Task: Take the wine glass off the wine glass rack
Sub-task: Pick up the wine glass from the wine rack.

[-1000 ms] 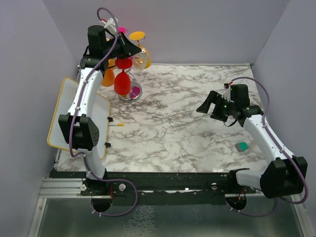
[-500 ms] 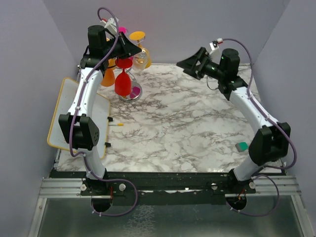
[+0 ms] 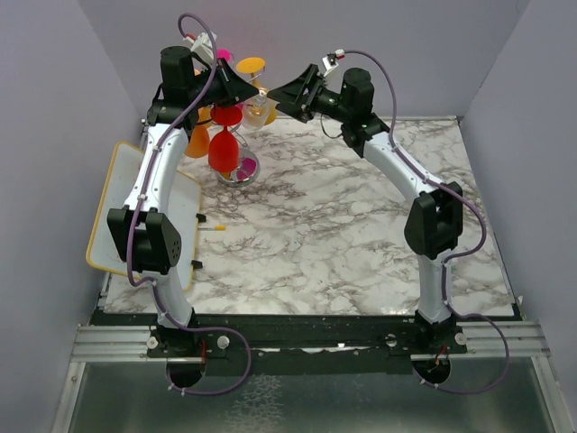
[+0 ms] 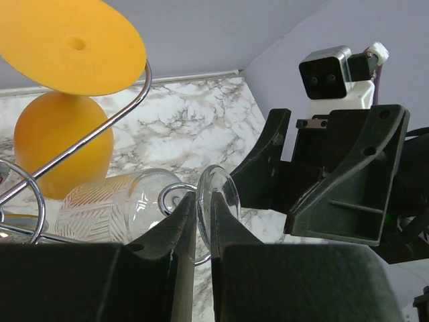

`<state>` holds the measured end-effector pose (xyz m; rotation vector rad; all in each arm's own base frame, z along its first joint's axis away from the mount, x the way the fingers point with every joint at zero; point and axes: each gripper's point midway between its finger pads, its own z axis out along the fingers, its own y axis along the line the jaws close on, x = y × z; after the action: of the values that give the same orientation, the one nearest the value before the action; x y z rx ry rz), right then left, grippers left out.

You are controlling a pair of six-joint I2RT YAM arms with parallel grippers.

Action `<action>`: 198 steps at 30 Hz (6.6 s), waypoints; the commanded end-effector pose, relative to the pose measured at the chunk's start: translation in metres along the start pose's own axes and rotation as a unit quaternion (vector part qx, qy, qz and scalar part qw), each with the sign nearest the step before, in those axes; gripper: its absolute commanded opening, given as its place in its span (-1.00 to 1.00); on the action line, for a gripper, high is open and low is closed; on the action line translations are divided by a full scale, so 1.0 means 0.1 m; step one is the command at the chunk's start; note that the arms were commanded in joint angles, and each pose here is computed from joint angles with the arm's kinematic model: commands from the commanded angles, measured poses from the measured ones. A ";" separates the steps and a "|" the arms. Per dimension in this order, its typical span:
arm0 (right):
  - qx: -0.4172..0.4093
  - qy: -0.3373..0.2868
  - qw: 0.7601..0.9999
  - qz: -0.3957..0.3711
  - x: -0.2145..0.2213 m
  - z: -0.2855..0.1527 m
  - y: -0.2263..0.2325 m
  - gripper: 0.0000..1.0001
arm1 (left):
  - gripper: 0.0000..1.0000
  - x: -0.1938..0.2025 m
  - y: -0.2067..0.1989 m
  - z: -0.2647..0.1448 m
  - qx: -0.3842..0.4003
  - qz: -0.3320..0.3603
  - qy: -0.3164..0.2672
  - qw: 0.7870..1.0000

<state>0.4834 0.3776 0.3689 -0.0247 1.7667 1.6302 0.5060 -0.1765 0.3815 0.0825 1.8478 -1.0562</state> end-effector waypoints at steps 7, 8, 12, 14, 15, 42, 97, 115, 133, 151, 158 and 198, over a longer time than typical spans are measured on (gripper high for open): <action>-0.031 0.003 0.999 0.015 -0.01 0.13 0.10 -0.04 | -1.00 0.12 0.22 0.04 -0.015 -0.009 0.011 1.000; -0.034 0.004 0.999 0.015 0.00 0.12 0.12 -0.14 | -1.00 0.12 0.22 0.04 -0.015 -0.009 0.011 1.000; -0.047 0.014 0.999 0.022 0.04 0.12 0.18 -0.22 | -1.00 0.14 0.23 0.05 -0.013 -0.010 0.013 1.000; -0.048 0.018 0.998 0.025 0.05 0.13 0.20 -0.22 | -1.00 0.14 0.23 0.05 -0.013 -0.010 0.014 1.000; -0.049 0.019 0.998 0.026 0.05 0.13 0.21 -0.23 | -1.00 0.14 0.22 0.05 -0.012 -0.010 0.015 1.000; -0.028 0.005 0.999 0.046 -0.01 0.14 0.22 -0.99 | -0.42 0.28 0.12 -0.07 0.055 0.008 0.080 0.995; -0.011 0.012 1.000 0.013 0.09 -0.10 0.27 0.05 | -1.00 -0.11 -0.08 -0.16 0.108 -0.117 0.023 0.987; -0.026 0.031 0.999 0.028 0.13 0.02 0.25 0.00 | -1.00 -0.06 -0.04 -0.21 0.076 -0.094 0.037 0.992; -0.017 0.073 0.997 0.036 0.36 0.19 0.13 -0.14 | -1.00 0.02 0.06 -0.19 0.065 -0.090 0.045 0.993; -0.030 0.049 0.997 0.048 0.28 0.08 0.34 -0.99 | -0.83 0.02 0.07 -0.21 0.059 -0.066 0.038 0.995; -0.054 0.020 0.996 0.071 0.09 0.00 0.57 -0.99 | -0.20 -0.06 -0.03 -0.25 0.074 -0.045 0.034 0.996; -0.031 0.005 0.990 0.140 0.00 -0.10 0.73 -0.99 | 0.17 -0.12 -0.20 -0.43 0.075 0.029 0.013 0.997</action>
<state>0.4647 0.3972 0.3717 0.2955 1.9223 1.9038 0.4832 -0.1586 0.3958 0.2151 1.8068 -1.1899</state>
